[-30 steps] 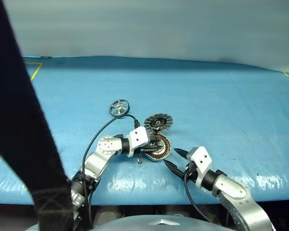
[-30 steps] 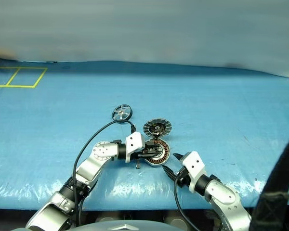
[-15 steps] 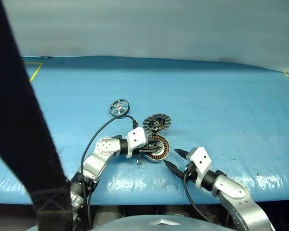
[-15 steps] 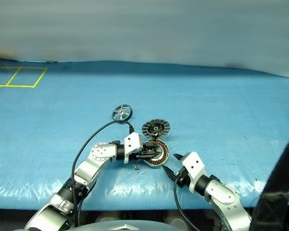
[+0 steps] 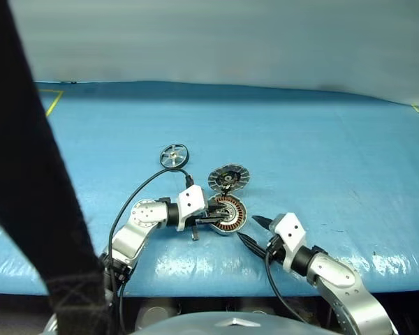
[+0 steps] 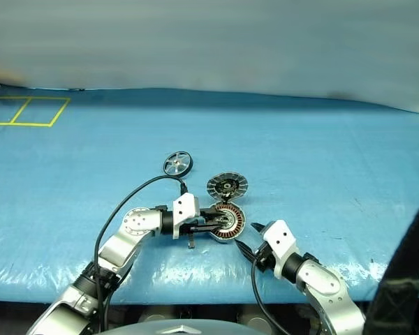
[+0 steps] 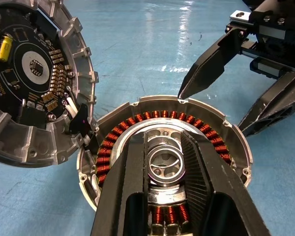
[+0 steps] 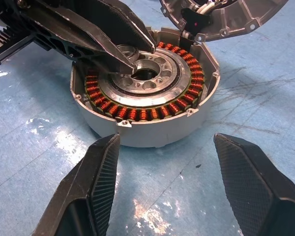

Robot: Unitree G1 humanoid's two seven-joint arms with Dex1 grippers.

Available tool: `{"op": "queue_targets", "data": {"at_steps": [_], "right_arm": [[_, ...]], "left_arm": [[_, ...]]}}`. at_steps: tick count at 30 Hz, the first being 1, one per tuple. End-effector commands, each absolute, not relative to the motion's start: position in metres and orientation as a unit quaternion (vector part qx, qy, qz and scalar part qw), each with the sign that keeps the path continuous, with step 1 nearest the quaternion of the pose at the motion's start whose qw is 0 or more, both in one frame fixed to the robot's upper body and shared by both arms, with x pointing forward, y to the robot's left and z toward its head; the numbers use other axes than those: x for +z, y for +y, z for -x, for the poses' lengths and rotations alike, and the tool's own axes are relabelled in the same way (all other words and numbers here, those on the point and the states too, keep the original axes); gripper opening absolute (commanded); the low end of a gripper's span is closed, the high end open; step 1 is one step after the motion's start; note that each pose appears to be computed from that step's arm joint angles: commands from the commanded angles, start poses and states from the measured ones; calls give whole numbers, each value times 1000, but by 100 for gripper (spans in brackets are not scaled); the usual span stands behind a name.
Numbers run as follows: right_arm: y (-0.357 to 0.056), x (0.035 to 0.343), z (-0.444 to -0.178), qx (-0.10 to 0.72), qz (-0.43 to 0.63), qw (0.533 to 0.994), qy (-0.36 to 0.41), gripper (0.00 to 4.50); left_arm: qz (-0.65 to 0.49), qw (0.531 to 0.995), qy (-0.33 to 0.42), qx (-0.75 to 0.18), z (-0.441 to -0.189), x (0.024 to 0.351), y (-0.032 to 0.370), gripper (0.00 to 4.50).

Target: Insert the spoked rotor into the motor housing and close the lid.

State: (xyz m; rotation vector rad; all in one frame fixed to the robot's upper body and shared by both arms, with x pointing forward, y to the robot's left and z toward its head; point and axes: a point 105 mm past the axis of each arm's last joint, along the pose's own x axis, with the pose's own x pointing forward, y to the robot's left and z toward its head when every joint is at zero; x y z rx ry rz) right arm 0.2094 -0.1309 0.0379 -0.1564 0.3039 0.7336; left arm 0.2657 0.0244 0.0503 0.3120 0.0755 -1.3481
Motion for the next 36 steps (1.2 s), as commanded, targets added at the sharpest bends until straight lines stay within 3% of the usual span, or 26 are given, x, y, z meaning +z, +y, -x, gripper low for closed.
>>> {"op": "queue_targets", "data": {"at_steps": [1, 21, 27, 32, 36], "right_arm": [[-129, 45, -212, 362, 81, 920, 128, 322], [-131, 42, -211, 353, 87, 922, 131, 322], [-131, 42, -211, 353, 87, 923, 131, 322], [-129, 45, -211, 354, 77, 924, 125, 322], [-117, 61, -207, 386, 59, 915, 102, 322]], "left_arm": [[-152, 773, 11, -616, -268, 59, 17, 68], [-142, 773, 31, -618, -268, 52, 16, 68], [-147, 779, 35, -609, -270, 48, 18, 264], [-125, 793, -1, -596, -272, 71, 26, 264], [-108, 774, -1, -624, -251, 90, 42, 264]]}}
